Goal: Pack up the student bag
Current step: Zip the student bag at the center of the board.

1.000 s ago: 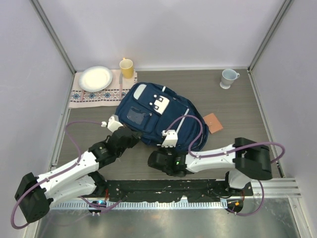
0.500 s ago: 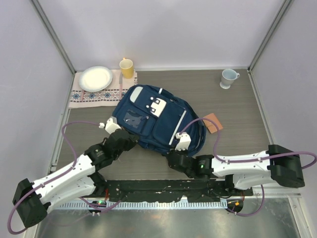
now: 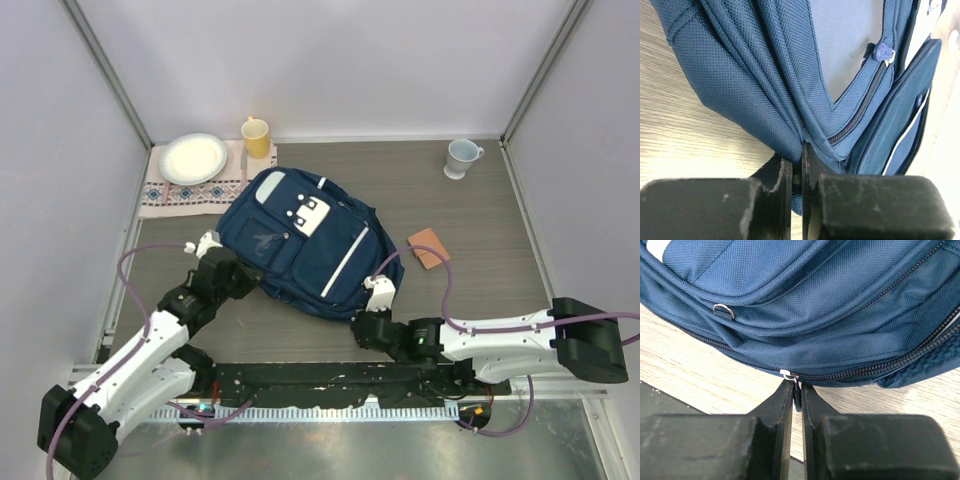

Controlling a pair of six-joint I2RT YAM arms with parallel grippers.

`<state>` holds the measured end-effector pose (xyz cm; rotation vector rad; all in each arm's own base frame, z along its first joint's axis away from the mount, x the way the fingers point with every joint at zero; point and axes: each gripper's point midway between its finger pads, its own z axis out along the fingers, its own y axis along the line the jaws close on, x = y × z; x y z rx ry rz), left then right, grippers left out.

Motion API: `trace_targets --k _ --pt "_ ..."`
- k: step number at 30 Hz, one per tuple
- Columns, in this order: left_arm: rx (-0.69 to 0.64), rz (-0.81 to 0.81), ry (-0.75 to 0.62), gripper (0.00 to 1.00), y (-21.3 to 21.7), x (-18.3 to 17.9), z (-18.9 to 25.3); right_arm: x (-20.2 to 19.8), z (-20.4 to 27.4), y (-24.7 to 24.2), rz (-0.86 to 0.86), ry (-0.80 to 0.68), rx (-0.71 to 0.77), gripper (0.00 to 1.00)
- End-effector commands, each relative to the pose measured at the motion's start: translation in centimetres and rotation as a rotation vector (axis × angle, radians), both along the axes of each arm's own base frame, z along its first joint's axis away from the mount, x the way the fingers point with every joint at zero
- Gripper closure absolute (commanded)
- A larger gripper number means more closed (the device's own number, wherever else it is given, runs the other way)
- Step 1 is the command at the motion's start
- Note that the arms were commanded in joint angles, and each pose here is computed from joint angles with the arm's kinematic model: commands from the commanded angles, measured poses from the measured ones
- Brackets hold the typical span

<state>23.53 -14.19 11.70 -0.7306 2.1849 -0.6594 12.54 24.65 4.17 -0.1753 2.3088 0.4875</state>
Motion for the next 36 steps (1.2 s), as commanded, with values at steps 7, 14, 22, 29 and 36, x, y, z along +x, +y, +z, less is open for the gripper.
trace_targets --k 7,14,22,29,36 --pt "0.048 -0.027 -0.033 0.21 2.1 0.1 2.3 0.2 2.0 1.5 0.147 -0.083 0.014 0.99" --pt "0.080 -0.054 -0.150 0.07 2.7 -1.1 6.9 1.4 3.3 1.1 0.084 -0.128 0.023 0.99" --pt "0.031 -0.131 -0.087 0.06 -4.1 -4.7 5.7 2.9 4.6 1.6 0.033 -0.137 0.089 0.99" --pt "-0.121 -0.105 -0.064 0.06 -9.3 -8.0 3.6 3.5 5.7 1.9 0.029 -0.155 0.107 0.99" --pt "-0.244 -0.034 -0.104 0.10 -12.9 -6.8 2.6 3.2 5.9 1.7 0.040 -0.153 0.121 0.99"
